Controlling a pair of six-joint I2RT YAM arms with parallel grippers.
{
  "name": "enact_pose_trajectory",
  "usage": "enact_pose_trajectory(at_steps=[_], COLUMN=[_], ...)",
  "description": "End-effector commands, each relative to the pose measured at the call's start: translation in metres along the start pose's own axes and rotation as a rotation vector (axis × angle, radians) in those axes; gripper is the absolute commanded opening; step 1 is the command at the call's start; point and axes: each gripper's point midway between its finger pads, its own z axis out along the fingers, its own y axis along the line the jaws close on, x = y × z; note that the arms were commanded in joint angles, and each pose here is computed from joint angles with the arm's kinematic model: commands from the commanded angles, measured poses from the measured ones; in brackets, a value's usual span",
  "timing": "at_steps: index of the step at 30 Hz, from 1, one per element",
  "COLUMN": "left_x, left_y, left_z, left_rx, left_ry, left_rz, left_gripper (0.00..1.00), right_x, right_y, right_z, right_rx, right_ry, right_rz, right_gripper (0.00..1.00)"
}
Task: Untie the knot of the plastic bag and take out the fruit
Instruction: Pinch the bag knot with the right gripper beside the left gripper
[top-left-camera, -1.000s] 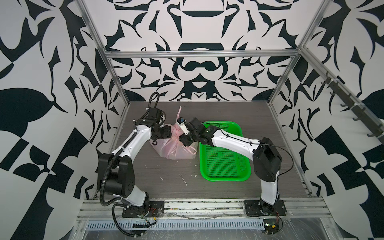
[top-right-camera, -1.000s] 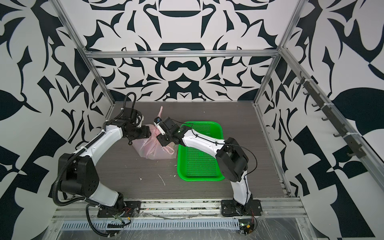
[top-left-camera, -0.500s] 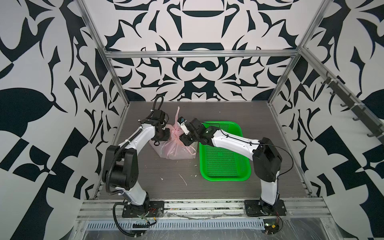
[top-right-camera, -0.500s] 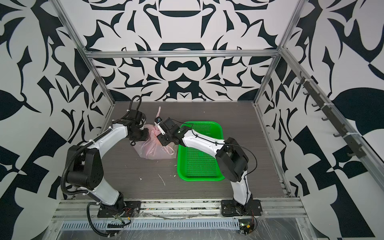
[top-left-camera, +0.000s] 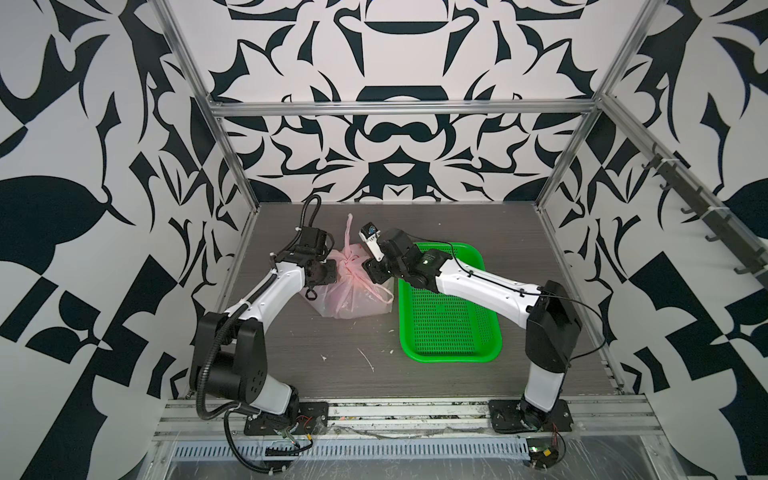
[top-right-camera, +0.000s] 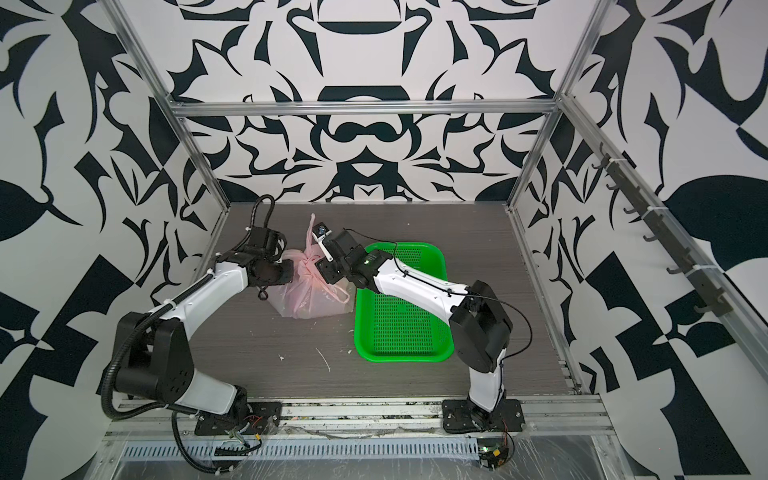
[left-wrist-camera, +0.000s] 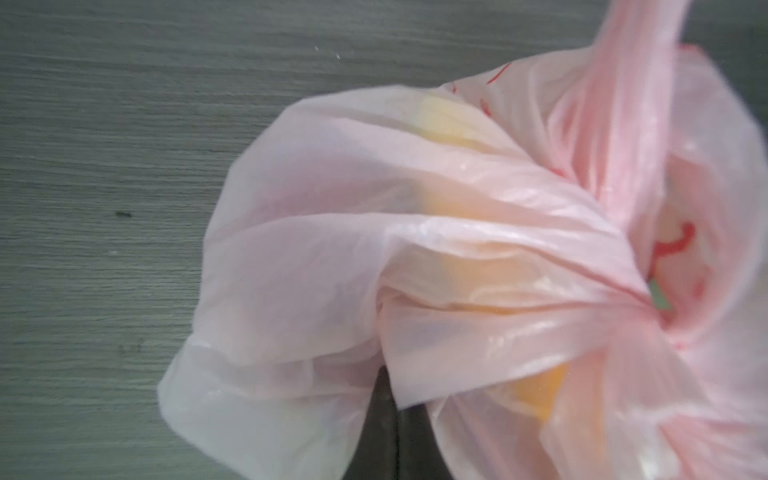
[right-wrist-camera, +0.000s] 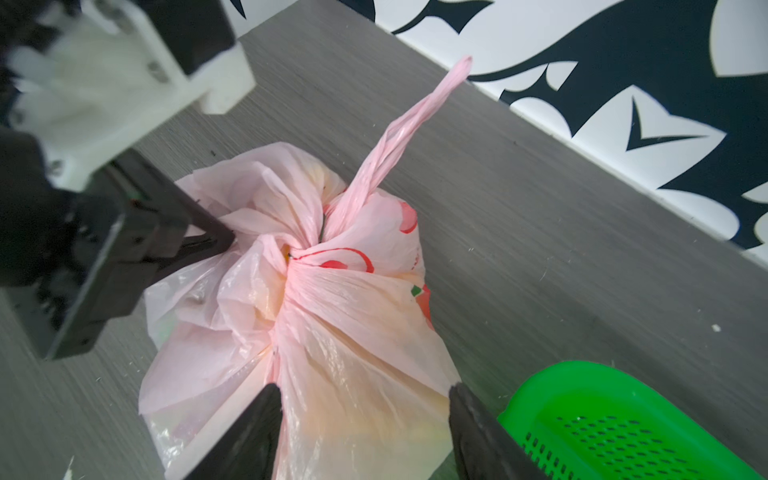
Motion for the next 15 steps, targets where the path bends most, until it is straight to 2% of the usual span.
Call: enact_pose_trajectory(at_steps=[1, 10, 15], left_x=[-0.013, -0.013, -0.014], left_y=[-0.001, -0.002, -0.004], left_z=[-0.010, -0.012, -0.012], left_rx=[0.014, 0.020, 0.030], left_ry=[-0.094, -0.113, -0.118], left_rz=[-0.024, -0.023, -0.030], left_gripper=[0.00, 0.00, 0.00], right_x=[-0.017, -0.007, 0.002], right_y=[-0.004, -0.006, -0.005], right_z=[-0.001, 0.025, 0.027], right_rx=[0.041, 0.074, 0.066], right_ry=[-0.033, 0.027, 0.040], right_rz=[-0.035, -0.100, -0.088], right_gripper=[0.67, 0.67, 0.66])
